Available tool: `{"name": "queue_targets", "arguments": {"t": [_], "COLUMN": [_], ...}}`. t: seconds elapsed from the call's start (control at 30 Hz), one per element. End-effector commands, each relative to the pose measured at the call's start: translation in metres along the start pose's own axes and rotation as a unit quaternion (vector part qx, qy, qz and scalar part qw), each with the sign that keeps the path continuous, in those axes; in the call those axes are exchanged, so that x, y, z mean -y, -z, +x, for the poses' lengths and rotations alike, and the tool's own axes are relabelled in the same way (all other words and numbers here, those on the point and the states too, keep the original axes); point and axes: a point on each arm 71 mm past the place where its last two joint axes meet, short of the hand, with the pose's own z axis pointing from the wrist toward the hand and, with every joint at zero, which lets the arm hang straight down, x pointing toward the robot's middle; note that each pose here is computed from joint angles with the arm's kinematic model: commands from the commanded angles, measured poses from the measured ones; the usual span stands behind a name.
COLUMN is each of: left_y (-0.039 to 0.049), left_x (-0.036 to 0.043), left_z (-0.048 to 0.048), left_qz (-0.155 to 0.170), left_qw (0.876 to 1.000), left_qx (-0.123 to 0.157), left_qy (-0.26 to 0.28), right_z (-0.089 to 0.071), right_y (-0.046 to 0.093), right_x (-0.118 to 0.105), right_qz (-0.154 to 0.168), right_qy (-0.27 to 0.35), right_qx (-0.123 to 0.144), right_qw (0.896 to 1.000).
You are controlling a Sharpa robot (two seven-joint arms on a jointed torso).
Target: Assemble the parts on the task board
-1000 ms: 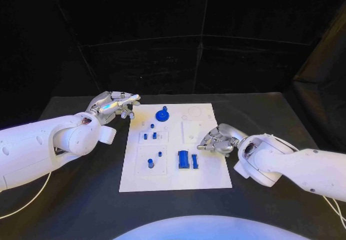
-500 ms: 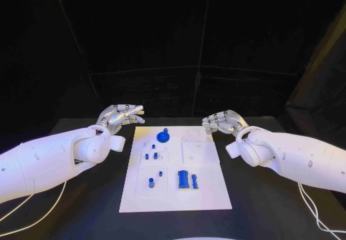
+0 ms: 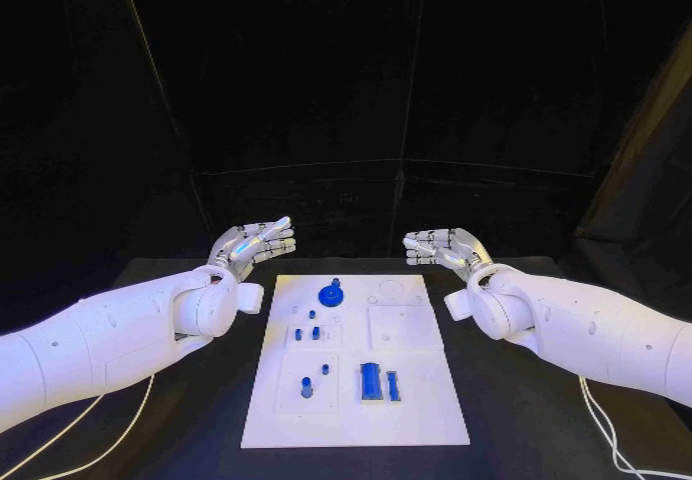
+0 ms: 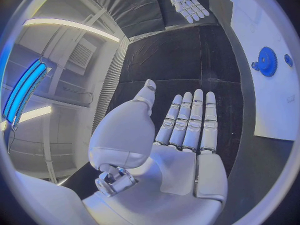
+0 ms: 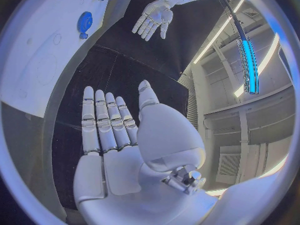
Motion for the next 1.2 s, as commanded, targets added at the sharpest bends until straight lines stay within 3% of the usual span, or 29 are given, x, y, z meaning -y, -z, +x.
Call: {"name": "queue_targets", "arguments": {"t": [0.03, 0.13, 0.3, 0.47, 0.6, 0.77, 1.2], "left_y": [0.0033, 0.0097, 0.0278, 0.0478, 0.0576, 0.0635, 0.0638], "left_x": [0.0003, -0.0017, -0.0037, -0.0008, 0.002, 0.0041, 0.0042], "left_z": [0.0067, 0.0145, 0.0347, 0.0539, 0.0622, 0.0669, 0.0672], "left_qz": [0.005, 0.006, 0.014, 0.026, 0.033, 0.037, 0.037], "left_qw": [1.0, 1.0, 0.999, 0.997, 0.996, 0.995, 0.995], "left_qx": [0.008, 0.016, 0.038, 0.061, 0.072, 0.079, 0.079], "left_qy": [-0.009, -0.014, -0.028, -0.042, -0.048, -0.052, -0.052], "right_z": [0.005, 0.011, 0.026, 0.039, 0.044, 0.046, 0.046], "right_y": [0.003, 0.01, 0.029, 0.049, 0.059, 0.063, 0.063], "right_x": [-0.004, -0.008, -0.02, -0.032, -0.037, -0.04, -0.04], "right_qz": [-0.006, -0.009, -0.013, -0.01, -0.006, -0.004, -0.004], "right_qy": [-0.012, -0.027, -0.066, -0.097, -0.109, -0.114, -0.114], "right_qx": [0.016, 0.03, 0.064, 0.094, 0.107, 0.112, 0.112], "right_qw": [1.0, 0.999, 0.996, 0.991, 0.988, 0.987, 0.987]}}
